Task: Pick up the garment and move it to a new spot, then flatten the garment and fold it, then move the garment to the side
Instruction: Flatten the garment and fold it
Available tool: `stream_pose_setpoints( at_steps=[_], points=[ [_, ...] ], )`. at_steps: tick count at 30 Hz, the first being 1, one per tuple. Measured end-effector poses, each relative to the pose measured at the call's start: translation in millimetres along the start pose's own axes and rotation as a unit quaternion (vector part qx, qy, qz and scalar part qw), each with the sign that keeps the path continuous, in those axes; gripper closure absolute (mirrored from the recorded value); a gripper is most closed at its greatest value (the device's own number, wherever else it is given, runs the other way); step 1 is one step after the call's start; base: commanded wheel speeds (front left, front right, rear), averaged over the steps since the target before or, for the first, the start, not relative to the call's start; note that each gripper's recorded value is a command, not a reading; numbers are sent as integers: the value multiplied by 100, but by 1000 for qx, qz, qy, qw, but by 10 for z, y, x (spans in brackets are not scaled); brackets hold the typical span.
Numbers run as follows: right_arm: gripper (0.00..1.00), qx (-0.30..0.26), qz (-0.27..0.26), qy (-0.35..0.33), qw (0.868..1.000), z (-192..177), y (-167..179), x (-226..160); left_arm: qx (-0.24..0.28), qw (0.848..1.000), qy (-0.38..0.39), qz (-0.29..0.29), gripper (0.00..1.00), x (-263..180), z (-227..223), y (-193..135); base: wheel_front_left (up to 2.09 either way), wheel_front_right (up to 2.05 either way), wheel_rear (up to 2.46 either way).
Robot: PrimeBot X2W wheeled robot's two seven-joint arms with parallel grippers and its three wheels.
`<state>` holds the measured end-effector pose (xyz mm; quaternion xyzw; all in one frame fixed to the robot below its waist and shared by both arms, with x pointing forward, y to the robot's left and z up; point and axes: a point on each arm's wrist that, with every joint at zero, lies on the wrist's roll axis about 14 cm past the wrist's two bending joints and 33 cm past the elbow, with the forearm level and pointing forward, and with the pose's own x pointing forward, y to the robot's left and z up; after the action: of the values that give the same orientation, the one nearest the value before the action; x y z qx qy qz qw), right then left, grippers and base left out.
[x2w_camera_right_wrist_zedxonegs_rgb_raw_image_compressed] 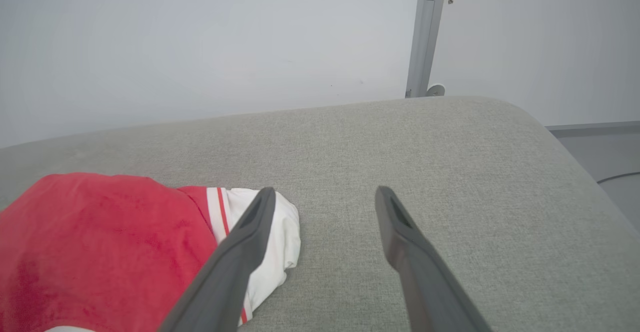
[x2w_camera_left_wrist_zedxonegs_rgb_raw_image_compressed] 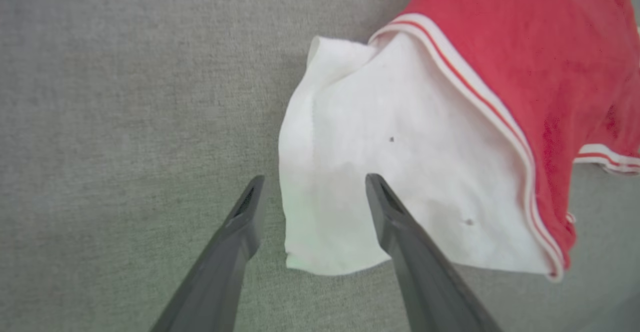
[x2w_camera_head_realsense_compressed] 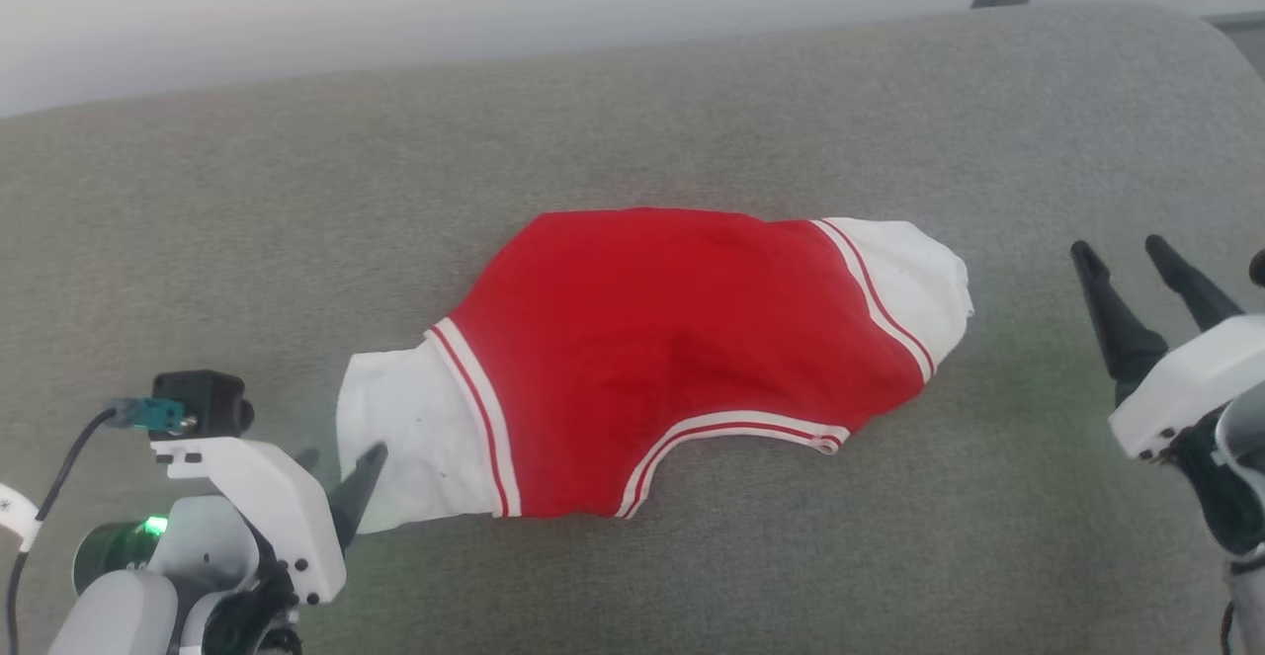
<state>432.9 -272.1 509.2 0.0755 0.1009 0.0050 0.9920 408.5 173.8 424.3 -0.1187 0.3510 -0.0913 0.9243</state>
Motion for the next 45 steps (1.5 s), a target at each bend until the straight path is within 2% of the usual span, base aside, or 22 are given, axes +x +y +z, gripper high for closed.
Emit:
stream_pose_setpoints(
  at_steps=[6,13,14,16,17,18,25,34,37,38,40,45],
  points=[
    [0,13,-16,8,1000,-138,-27,-114,0,996,83,13,0,49,-209,-36,0,0,0],
    [0,27,-29,31,999,-311,-55,-181,4,989,146,20,0,158,-429,-35,0,0,0],
    [0,28,-29,37,999,-341,-52,-189,7,988,152,21,5,174,-442,-30,0,0,0],
    [0,29,-28,47,998,-383,-44,-196,17,987,158,21,84,199,-458,-20,0,0,0],
    [0,28,-25,52,998,-399,-25,-193,19,987,160,21,84,211,-461,-13,0,0,0],
    [0,29,-23,57,998,-415,-7,-189,20,987,161,21,100,222,-460,-13,0,0,0],
    [0,29,7,111,993,-577,140,-89,29,986,165,16,100,264,-451,41,0,0,0],
    [0,9,33,204,978,-766,200,343,24,989,143,15,100,321,-357,99,0,0,0],
    [0,-6,38,246,969,-895,217,489,22,990,138,13,100,346,-338,109,0,0,0],
    [0,-17,41,279,959,-1009,225,568,19,991,135,13,100,363,-330,128,0,0,0],
    [0,-24,43,311,949,-1138,246,631,15,991,131,13,100,383,-326,146,0,0,0],
    [0,-37,48,346,936,-1255,279,795,9,992,125,13,100,429,-322,176,0,0,0]
  ],
)
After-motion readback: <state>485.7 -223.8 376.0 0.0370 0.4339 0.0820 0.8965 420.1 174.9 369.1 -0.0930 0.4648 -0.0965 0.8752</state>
